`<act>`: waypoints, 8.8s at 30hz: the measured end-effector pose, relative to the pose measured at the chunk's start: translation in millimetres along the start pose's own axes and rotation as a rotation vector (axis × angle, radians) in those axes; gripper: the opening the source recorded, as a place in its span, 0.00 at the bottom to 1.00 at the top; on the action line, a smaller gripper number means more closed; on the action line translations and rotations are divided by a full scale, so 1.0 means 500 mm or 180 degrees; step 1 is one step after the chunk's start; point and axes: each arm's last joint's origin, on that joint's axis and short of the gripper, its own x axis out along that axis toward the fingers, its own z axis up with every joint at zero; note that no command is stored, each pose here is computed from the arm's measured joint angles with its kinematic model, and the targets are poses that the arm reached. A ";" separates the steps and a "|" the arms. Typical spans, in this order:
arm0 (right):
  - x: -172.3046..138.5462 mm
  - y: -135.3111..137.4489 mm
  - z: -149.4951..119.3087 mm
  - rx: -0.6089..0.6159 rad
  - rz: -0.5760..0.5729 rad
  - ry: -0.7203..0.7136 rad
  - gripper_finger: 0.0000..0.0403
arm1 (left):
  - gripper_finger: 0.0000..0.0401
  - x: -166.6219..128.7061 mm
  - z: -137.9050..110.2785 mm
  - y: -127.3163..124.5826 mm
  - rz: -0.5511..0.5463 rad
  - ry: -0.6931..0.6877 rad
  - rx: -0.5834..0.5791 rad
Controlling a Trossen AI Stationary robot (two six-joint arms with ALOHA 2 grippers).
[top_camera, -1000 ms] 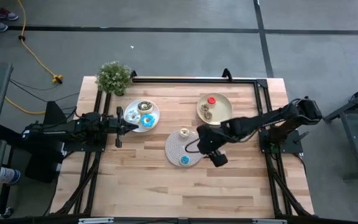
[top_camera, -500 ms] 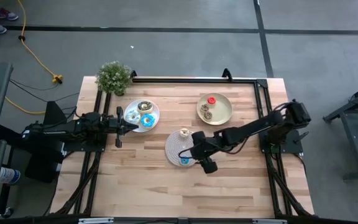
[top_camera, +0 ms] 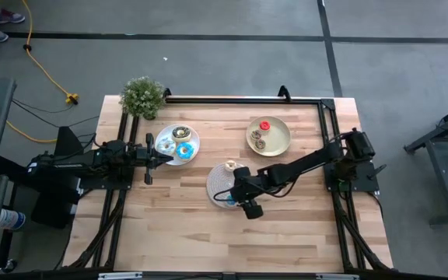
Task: Pick & Place donuts
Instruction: Put the small light blue donut on the brown plate, then put the small white donut on the brown plate
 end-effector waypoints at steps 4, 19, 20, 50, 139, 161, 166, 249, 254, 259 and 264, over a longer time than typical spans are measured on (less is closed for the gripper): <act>0.015 -0.001 -0.007 0.0077 -0.0080 0.0062 0.66 | 0.00 0.000 0.000 0.000 -0.0001 0.0000 -0.0001; 0.016 0.005 0.001 0.0066 0.0074 -0.0069 0.66 | 0.00 0.000 0.000 0.000 0.0000 0.0000 -0.0001; 0.016 0.005 0.001 0.0064 0.0071 -0.0070 0.66 | 0.00 0.000 0.000 0.000 0.0000 -0.0001 0.0000; 0.045 0.000 -0.003 0.0156 -0.0008 -0.0137 0.66 | 0.00 0.000 0.000 0.000 -0.0002 -0.0001 -0.0001; 0.058 -0.004 0.000 0.0163 0.0059 -0.0251 0.48 | 0.00 0.000 0.000 0.000 -0.0001 -0.0001 -0.0001; -0.158 -0.123 -0.008 0.0535 -0.0330 0.0043 0.49 | 0.00 0.000 0.000 0.000 -0.0001 0.0000 0.0000; -0.202 -0.169 -0.046 0.0789 -0.0474 0.0283 0.49 | 0.00 0.000 0.000 0.000 -0.0001 0.0000 -0.0001; -0.240 -0.420 -0.316 0.3327 -0.1873 0.0586 0.78 | 0.00 0.000 0.000 0.000 0.0000 -0.0001 0.0000; -0.273 -0.404 -0.288 0.3111 -0.1717 0.0285 0.78 | 0.00 0.000 0.000 0.000 -0.0001 -0.0001 0.0000; -0.279 -0.377 -0.248 0.2626 -0.1325 -0.0014 0.78 | 0.00 0.000 0.000 0.000 -0.0001 -0.0001 -0.0001; -0.268 -0.353 -0.211 0.2095 -0.0748 -0.0334 0.78 | 0.00 0.000 0.000 0.000 0.0000 0.0001 -0.0001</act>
